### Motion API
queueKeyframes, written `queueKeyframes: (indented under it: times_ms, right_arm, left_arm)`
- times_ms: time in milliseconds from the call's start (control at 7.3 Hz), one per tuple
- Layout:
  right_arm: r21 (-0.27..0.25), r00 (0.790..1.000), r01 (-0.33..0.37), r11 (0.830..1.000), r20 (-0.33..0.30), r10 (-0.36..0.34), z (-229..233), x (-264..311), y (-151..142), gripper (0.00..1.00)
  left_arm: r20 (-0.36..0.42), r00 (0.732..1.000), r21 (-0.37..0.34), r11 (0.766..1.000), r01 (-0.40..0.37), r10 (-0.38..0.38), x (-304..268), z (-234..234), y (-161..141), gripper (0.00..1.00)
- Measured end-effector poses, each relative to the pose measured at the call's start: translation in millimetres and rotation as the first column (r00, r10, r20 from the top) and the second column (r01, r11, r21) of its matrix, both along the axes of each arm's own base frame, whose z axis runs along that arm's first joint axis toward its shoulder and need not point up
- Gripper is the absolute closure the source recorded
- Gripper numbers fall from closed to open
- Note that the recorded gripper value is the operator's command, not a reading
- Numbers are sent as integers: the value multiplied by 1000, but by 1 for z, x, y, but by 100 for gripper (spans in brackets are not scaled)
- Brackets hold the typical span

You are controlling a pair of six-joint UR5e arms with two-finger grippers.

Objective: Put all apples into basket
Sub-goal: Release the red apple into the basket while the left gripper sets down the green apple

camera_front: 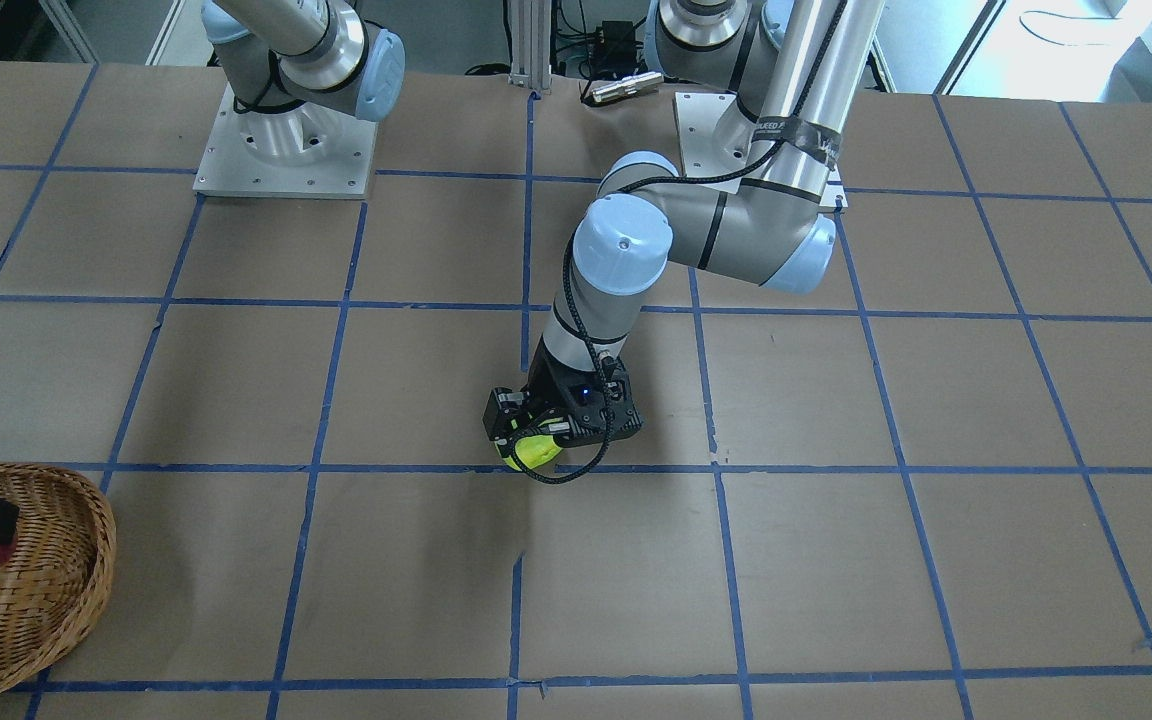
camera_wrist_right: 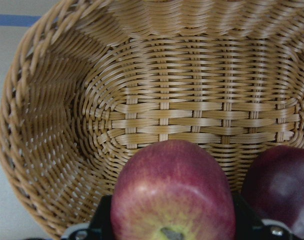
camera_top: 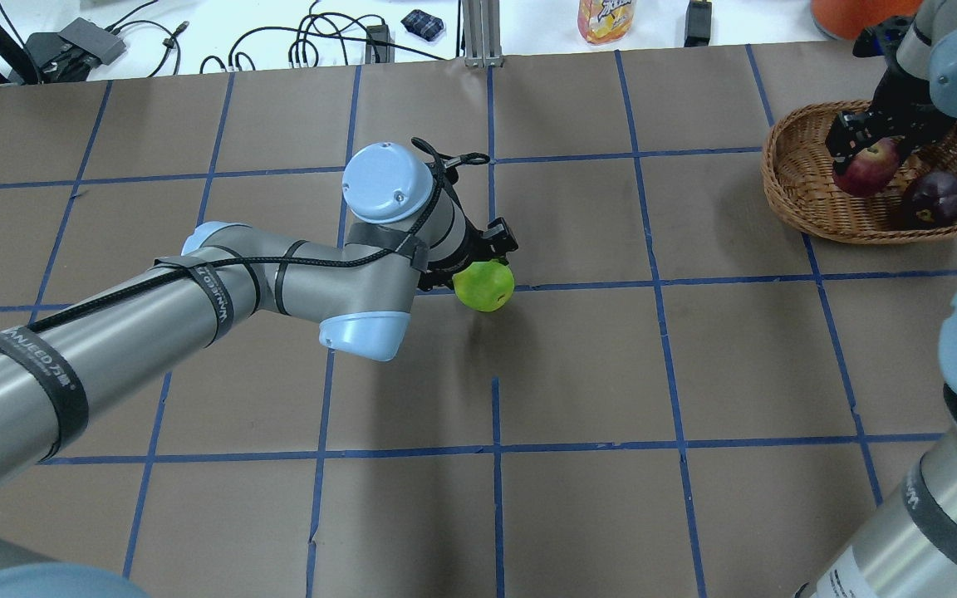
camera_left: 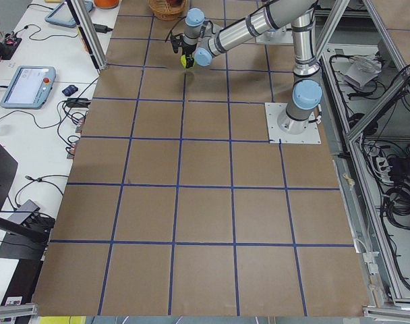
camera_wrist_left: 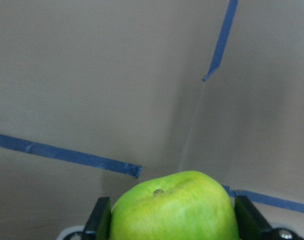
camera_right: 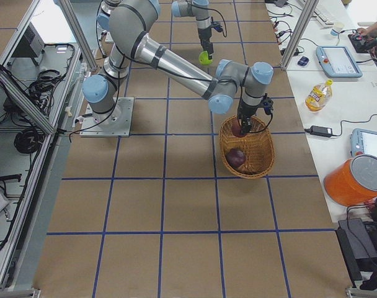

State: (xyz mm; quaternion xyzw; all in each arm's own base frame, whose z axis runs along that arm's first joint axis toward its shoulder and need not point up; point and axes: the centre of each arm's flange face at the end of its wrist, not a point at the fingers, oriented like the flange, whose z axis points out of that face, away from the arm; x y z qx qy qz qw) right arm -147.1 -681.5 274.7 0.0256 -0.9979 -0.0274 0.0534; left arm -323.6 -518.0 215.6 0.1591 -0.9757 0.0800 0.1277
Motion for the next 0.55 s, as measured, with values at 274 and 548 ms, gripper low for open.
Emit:
queueKeyframes:
  times_ms: [274, 548]
  right_arm:
    - [10, 1000, -17, 1000, 2, 17, -22, -16, -3, 82]
    - [6, 1000, -9, 1000, 3, 9, -37, -28, -5, 0]
  left_arm:
    - [2, 1000, -8, 1000, 2, -2, -3, 1, 0, 0]
    - [-1, 1000, -26, 1000, 3, -3, 0, 26, 1, 0]
